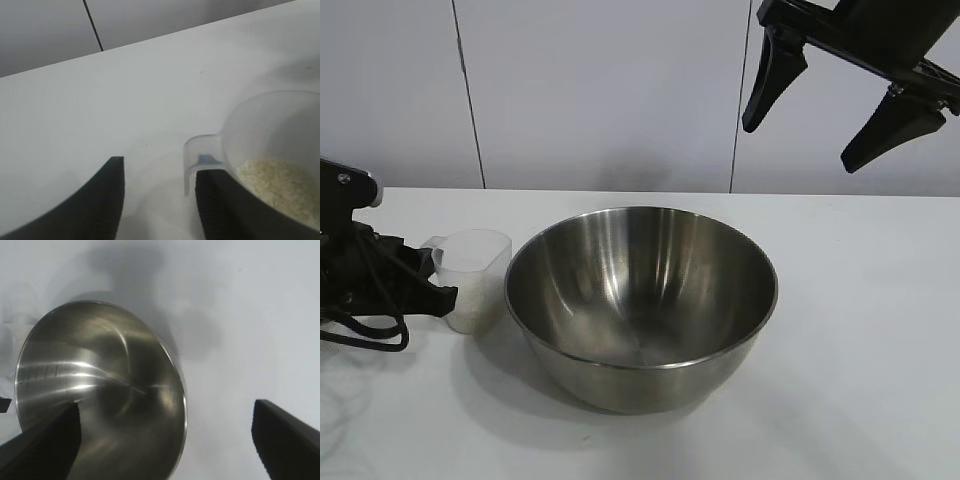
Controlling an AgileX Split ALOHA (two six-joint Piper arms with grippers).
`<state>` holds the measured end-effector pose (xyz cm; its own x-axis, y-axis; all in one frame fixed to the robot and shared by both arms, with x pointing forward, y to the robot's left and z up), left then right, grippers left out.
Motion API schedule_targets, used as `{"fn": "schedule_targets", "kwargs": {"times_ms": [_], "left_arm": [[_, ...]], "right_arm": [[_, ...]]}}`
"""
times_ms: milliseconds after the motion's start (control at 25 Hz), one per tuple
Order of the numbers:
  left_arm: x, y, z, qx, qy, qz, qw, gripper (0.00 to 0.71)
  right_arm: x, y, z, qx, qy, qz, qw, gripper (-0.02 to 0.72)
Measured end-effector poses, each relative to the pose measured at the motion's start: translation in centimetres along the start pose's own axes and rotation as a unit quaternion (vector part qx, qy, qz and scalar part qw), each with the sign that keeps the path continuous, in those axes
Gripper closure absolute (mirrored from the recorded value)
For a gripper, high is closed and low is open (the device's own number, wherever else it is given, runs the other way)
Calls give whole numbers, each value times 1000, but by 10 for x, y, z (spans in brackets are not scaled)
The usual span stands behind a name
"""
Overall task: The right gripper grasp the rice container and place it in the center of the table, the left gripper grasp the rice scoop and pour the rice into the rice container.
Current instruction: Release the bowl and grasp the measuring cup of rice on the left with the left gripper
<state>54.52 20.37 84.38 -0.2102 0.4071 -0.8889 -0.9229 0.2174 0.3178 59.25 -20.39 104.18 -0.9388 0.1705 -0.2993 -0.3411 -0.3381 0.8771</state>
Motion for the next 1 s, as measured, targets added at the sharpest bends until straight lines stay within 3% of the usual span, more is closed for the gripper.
{"fn": "schedule_targets", "kwargs": {"times_ms": [120,320,480,1000], "left_arm": [[0,0,-1,4,1,-2,1000,567],[-1,0,-4,16,-4,-6,1000,602],[-2,0,-4,20,-2,-7,1000,686],[-4,0,-10,45,3,-16,999,697]], "right_arm": [[0,0,0,0,0,0,1000,61],[0,0,0,0,0,0,1000,61],[0,0,0,0,0,1,1000,61],[2,0,0,1,0,7,1000,61]]}}
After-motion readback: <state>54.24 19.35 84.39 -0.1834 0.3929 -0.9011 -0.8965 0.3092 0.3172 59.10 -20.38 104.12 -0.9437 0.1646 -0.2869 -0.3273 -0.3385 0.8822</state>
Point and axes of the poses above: a point on each arm's last joint axis where the gripper is mounted, y pointing back along that axis away from the gripper, z along the wrist's bending axis when the last joint is at zero, x = y × z, the point moved 2 cm from there along -y, pointing out along that axis toward the gripper, and after that the axes turned 7 degrees about -y, right-handed, at the moved point
